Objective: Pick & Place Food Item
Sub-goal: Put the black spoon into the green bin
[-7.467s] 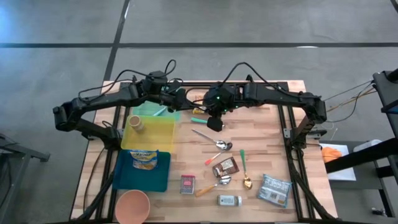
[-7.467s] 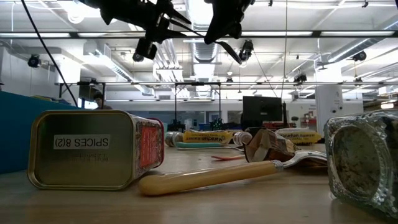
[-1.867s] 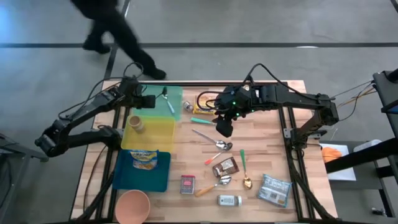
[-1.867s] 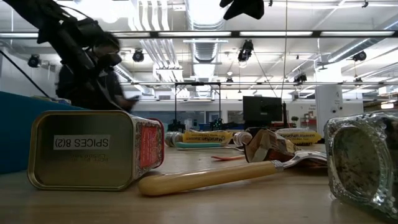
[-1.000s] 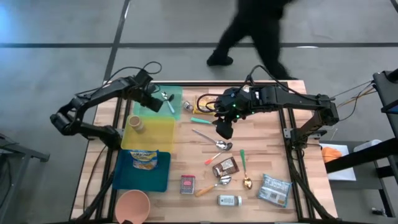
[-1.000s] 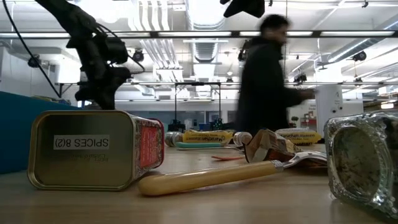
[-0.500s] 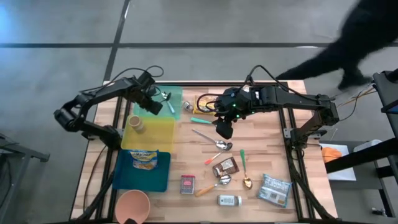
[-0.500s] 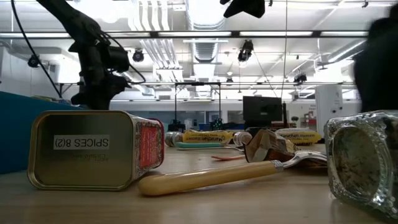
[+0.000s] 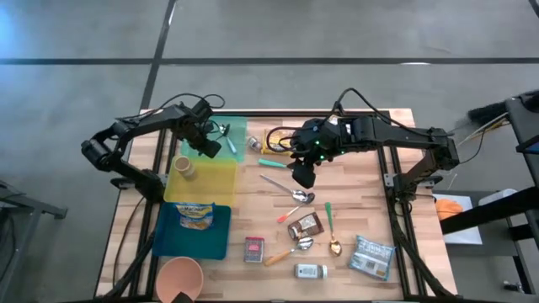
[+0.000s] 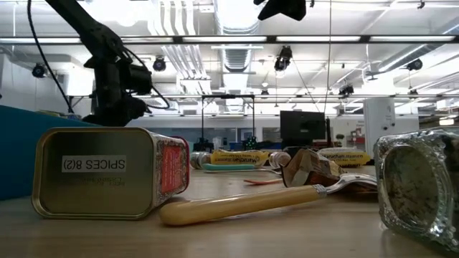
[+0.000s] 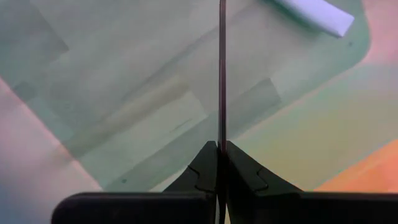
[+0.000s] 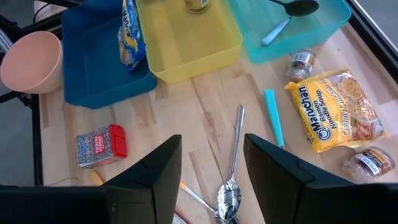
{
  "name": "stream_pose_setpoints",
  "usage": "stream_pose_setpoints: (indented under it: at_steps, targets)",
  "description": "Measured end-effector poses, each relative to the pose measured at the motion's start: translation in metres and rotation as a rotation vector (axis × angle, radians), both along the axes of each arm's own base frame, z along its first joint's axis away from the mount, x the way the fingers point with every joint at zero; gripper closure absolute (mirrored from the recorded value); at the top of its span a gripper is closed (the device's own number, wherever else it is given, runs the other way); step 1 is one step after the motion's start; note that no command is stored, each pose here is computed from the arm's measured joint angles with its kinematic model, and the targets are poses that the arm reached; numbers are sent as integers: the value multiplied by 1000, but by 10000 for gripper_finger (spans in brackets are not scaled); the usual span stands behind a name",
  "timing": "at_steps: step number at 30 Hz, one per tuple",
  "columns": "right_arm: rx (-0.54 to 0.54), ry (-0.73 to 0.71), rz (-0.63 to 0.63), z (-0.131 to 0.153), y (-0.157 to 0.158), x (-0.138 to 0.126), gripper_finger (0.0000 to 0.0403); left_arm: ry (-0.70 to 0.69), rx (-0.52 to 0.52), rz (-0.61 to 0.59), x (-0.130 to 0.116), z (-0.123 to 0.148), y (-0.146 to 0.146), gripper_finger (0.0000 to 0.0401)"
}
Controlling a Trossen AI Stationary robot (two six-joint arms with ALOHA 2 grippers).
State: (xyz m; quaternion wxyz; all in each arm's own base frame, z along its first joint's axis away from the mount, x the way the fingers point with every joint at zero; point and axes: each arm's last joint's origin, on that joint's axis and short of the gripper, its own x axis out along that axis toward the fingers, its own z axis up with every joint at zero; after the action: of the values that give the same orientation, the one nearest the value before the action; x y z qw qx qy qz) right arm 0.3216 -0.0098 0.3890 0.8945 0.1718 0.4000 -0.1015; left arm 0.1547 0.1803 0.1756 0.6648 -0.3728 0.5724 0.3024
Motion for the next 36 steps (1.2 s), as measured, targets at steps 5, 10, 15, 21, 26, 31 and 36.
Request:
stream_pose_setpoints:
  at_steps: [5,10,15,21,26,31,36]
  targets:
    - [5,0,-6,0,0,0,230,19,-21,10,2,-7,2,387]
    - [6,0,-6,0,0,0,230,23,-14,28,2,-8,3,386]
    - [5,0,-6,0,0,0,230,26,-5,29,2,-8,4,386]
    - [6,0,-6,0,0,0,230,27,-2,30,2,-8,4,386]
    - [7,0,-4,0,0,0,230,27,-2,30,2,-8,4,386]
    - [7,0,0,0,2,0,230,28,-2,30,2,-8,4,386]
    - [7,0,0,0,2,0,230,31,-7,30,2,-8,3,386]
